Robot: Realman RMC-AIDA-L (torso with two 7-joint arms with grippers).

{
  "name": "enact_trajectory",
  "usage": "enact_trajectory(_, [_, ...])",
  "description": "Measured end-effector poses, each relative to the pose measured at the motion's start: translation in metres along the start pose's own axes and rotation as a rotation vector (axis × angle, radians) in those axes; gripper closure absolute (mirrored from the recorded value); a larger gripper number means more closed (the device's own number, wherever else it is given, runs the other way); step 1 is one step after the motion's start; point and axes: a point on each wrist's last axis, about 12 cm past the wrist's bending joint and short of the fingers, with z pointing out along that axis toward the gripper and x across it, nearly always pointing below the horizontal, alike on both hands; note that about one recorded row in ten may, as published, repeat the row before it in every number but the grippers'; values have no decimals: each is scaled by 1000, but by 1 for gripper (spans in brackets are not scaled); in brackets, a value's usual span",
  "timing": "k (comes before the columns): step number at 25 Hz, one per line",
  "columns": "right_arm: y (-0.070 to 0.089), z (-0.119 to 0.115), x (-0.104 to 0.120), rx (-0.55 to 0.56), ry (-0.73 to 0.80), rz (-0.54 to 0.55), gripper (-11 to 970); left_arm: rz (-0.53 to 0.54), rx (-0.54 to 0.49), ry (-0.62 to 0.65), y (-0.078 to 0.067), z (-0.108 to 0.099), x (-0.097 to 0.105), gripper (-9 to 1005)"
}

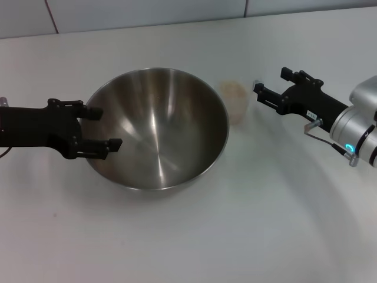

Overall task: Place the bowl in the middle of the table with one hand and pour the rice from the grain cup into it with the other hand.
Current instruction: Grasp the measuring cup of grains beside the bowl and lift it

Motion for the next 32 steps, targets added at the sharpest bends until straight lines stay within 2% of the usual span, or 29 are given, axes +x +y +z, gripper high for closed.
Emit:
enact_trajectory(7, [1, 7, -1, 6, 24, -3, 167, 4, 6, 5, -1, 1, 0, 169])
enact_trajectory(12, [4, 8, -2, -10, 21, -6, 265, 2, 6, 6, -1, 1, 1, 169])
enact_trajectory(17, [5, 9, -2, -16, 22, -11, 509, 0, 6, 6, -1, 1, 2, 169])
enact_trajectory(20, [7, 10, -1, -18, 24, -29, 747, 2, 6, 6, -2, 1, 2, 169])
enact_trajectory(32, [9, 12, -2, -23, 17, -40, 932, 5, 7, 8, -1, 1, 0, 169])
